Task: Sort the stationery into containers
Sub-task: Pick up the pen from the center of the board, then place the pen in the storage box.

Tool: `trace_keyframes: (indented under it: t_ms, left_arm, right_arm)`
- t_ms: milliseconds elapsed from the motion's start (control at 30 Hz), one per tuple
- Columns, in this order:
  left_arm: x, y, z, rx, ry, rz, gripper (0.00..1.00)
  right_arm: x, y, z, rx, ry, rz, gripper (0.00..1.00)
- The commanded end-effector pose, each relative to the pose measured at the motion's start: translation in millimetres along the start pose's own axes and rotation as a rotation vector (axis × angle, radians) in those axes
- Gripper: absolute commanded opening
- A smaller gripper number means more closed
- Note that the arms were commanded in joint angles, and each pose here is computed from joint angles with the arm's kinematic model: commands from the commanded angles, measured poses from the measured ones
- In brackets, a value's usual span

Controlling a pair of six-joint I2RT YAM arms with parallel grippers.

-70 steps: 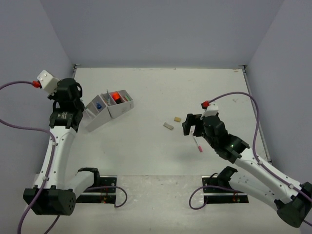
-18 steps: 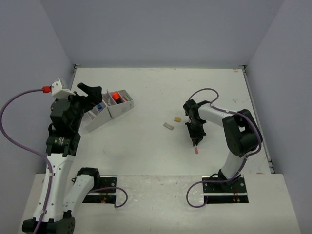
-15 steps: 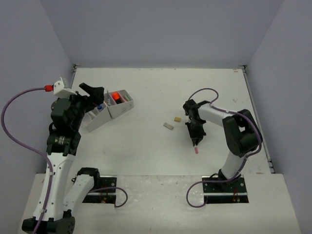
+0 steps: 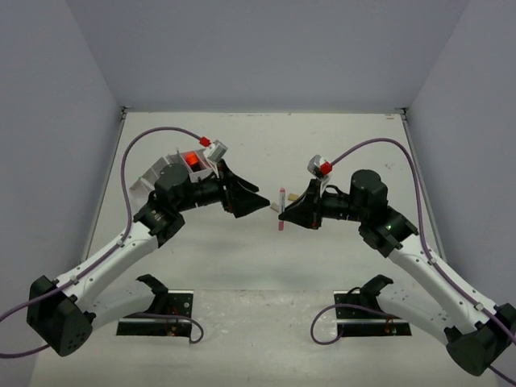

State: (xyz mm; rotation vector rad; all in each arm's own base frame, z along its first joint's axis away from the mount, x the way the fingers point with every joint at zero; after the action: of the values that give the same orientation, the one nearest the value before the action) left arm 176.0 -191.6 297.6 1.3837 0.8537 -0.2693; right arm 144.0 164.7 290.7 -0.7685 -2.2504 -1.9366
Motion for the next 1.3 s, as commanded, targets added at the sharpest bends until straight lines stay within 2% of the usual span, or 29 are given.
trace_keyframes:
  t_ms: [0,167,233,267,333,467,667,700,867,900,967,1000,1033,1067,1100,1133,1200,1267]
  left_arm:
    - [-44.1,5.0,20.2,0.024,-0.324,0.157,0.97]
    - [-52.0,-6.3,33.5,0.049,-0.379,0.161,0.86]
    - [-54.3,-8.3,36.3,0.05,-0.389,0.167,0.78]
    - [-54.5,-9.1,38.1,0.053,-0.392,0.167,0.69]
    - [-55.4,-9.3,42.7,0.061,-0.394,0.162,0.59]
    - [-55.9,-8.9,50.3,0.072,-0.399,0.161,0.48]
    - [-52.8,-8.8,52.5,0.099,-0.34,0.176,0.03]
    - [-51.1,-10.5,51.9,0.111,-0.332,0.174,0.0]
    - [-51.3,-11.2,45.1,0.106,-0.31,0.204,0.0]
    - [-47.5,-12.7,43.3,0.119,-0.252,0.196,0.0]
    - [-37.6,-0.2,39.8,0.053,0.005,0.214,0.0]
    - [-27.7,18.5,35.2,-0.063,0.261,0.233,0.0]
    - [-15.2,34.1,24.8,-0.169,0.531,0.235,0.0]
    - [-1.4,45.9,9.6,-0.274,0.81,0.224,0.0]
    - [11.3,52.2,-7.3,-0.381,1.048,0.198,0.0]
    - [16.7,59.5,-21.3,-0.475,1.185,0.177,0.0]
    - [33.6,76.1,-48.6,-0.631,1.302,0.134,0.0]
    - [53.6,98.8,-82.3,-0.808,1.393,0.07,0.0]
  right_arm:
    - [14.2,-2.4,2.3,0.019,0.313,-0.048,0.0]
    - [16.4,-3.1,-2.3,0.035,0.295,-0.054,0.0]
    - [16.9,-3.2,-3.4,0.045,0.289,-0.048,0.0]
    - [16.9,-2.8,-3.5,0.051,0.286,-0.044,0.0]
    - [14.9,-3.0,-2.1,0.065,0.262,-0.034,0.0]
    - [0.2,-9.0,5.5,0.137,0.139,0.023,0.0]
    - [-2.8,-10.2,5.9,0.138,0.102,0.023,0.0]
    - [-0.8,-8.0,3.3,0.127,0.098,0.014,0.0]
    - [3.5,-3.0,-2.1,0.102,0.073,-0.007,0.02]
    - [3.1,-2.9,-2.8,0.1,0.057,-0.005,0.15]
    - [0.0,-2.3,-5.5,0.075,-0.033,0.003,0.67]
    - [-3.9,-1.1,-8.3,0.046,-0.132,0.013,0.88]
    - [-6.4,-0.1,-11.3,0.018,-0.21,0.03,0.99]
    - [-7.7,0.7,-14.0,-0.009,-0.27,0.053,0.99]
    - [-16.7,2.1,-16.9,-0.049,-0.411,0.068,0.99]
    - [-22.5,2.7,-19.9,-0.086,-0.508,0.089,0.99]
    - [-32.0,-6.3,-19.8,-0.15,-0.616,0.165,0.99]
    - [-34.9,-14.5,-14.4,-0.145,-0.59,0.185,0.99]
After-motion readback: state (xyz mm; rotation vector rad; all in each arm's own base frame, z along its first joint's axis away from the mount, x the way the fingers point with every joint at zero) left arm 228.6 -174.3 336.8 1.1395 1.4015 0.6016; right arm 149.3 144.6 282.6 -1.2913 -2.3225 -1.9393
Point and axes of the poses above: each gripper's point midway between its finger pads, its own z axis out along the fingers, its own x axis along the line the jaws close on, y = z × x, the point moved 10 cm from there along -z, back along the fingers, and after that the axes turned 2 degrees about -z, right-handed, at the moved point
